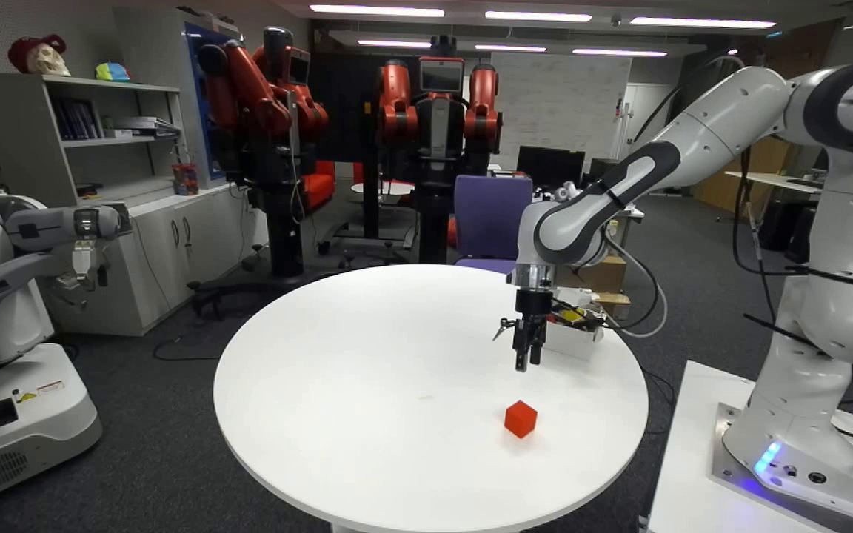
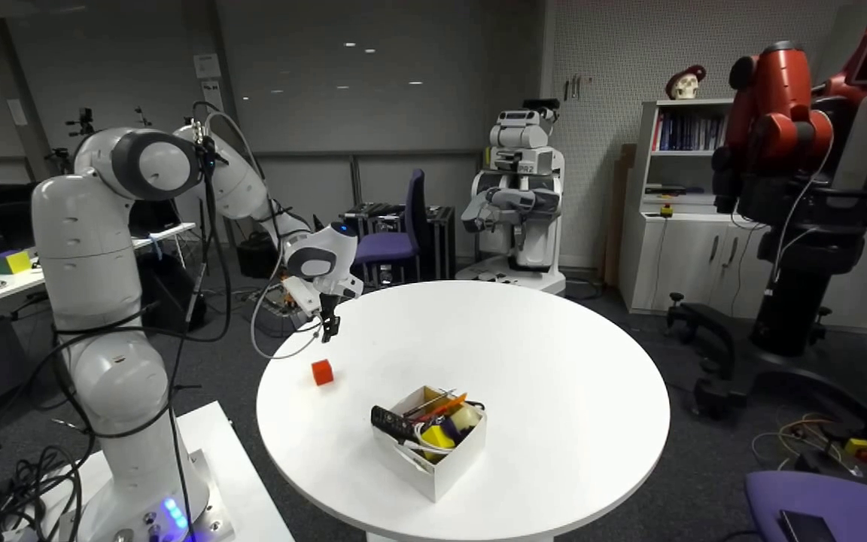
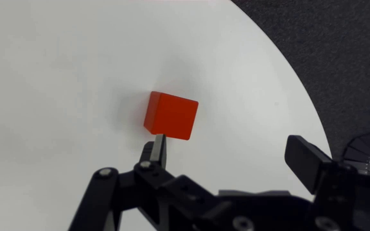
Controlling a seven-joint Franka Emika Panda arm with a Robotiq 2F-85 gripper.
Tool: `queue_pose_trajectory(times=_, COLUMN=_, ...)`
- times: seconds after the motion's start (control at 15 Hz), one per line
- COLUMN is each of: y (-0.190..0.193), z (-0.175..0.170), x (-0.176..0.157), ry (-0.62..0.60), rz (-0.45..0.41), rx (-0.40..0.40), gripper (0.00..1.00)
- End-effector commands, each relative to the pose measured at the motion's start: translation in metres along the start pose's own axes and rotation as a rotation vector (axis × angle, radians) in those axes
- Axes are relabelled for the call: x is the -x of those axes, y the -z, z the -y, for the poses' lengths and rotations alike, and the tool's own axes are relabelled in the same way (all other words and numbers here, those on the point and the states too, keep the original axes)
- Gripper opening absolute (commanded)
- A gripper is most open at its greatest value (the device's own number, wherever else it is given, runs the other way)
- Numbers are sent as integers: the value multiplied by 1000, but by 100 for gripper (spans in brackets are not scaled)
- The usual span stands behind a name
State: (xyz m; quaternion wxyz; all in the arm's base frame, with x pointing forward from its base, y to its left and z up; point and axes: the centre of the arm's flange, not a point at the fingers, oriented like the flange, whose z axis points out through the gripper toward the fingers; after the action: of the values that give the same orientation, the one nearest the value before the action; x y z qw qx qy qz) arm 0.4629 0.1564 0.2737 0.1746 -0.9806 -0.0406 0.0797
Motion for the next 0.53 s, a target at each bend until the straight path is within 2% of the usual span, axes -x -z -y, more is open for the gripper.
queue_pose_trajectory(times=0.0, y=-21, z=-4, x=0, ry=16, rz=-40, rx=-4, gripper=100)
queue_pose_trajectory(times=0.2, y=-32, z=-13, x=-2, ry=-4, rz=-99, rx=103, gripper=100)
queue_pose_trajectory(times=0.33, y=-41, z=-14, x=-4, ry=-20, rz=-99, rx=154, gripper=100)
queue_pose_trajectory(times=0.47, y=-51, z=-9, x=-6, ry=-86, rz=-90, rx=198, gripper=100)
